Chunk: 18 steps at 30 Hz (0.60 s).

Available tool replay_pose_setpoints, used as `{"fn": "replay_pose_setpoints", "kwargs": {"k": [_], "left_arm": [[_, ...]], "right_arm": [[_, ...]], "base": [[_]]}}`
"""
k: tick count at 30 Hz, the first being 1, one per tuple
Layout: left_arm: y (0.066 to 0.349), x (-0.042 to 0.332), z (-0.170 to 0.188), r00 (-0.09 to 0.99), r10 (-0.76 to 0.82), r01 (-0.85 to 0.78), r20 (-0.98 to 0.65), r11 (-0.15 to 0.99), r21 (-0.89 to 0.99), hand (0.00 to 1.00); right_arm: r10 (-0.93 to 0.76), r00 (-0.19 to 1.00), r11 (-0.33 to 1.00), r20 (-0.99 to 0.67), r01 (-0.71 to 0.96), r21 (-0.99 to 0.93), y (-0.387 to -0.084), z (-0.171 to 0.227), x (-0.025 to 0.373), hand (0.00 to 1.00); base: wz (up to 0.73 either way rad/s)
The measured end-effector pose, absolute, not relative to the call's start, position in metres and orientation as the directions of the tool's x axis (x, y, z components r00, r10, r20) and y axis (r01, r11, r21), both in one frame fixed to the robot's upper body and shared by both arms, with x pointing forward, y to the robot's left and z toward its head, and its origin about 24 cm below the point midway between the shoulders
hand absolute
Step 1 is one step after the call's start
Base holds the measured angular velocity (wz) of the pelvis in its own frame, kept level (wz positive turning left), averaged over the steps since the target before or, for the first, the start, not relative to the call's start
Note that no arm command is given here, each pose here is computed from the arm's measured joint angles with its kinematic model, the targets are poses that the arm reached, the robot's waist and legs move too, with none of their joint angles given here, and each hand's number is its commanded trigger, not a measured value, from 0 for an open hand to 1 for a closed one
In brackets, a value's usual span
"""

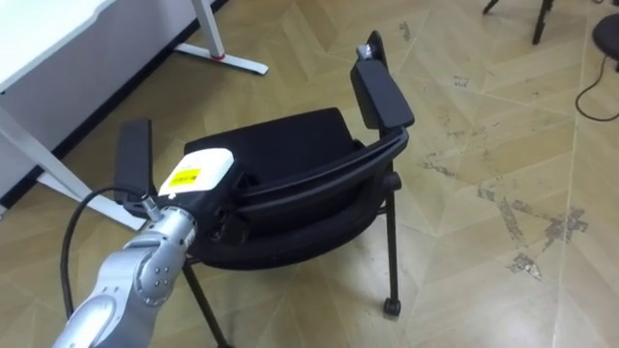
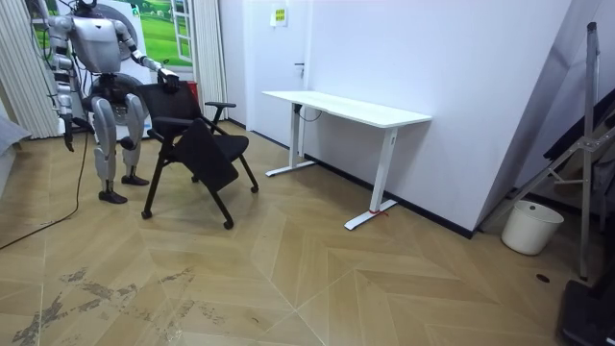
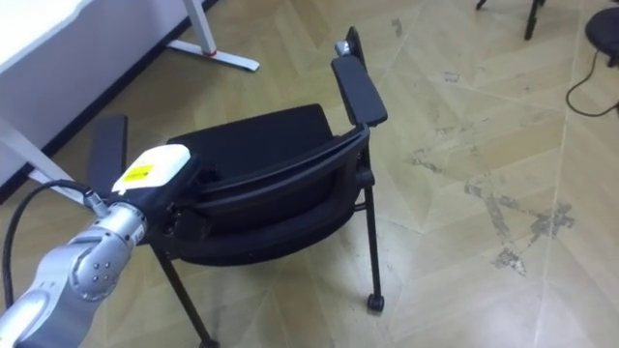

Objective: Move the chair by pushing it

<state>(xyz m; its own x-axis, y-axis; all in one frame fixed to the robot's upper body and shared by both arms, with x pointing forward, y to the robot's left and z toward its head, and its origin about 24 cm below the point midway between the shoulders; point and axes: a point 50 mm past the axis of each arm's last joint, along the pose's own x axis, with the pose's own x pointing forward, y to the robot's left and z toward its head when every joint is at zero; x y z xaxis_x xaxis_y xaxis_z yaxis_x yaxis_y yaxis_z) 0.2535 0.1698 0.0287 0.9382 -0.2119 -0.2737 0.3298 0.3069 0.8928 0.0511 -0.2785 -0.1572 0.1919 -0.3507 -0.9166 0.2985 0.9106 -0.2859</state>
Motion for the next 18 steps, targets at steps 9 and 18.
{"fn": "replay_pose_setpoints", "kwargs": {"k": [9,18], "left_arm": [[0.171,0.254,0.028,0.938,-0.209,0.330,-0.276,0.303,0.894,1.00],[0.175,0.254,0.029,0.943,-0.199,0.315,-0.265,0.289,0.904,1.00]], "right_arm": [[-0.398,0.171,0.883,-0.901,0.340,-0.325,-0.283,-0.156,0.047,0.00],[-0.635,0.228,0.772,-0.738,0.237,-0.590,-0.316,-0.137,0.063,0.00]], "base": [[0.00],[0.00]]}}
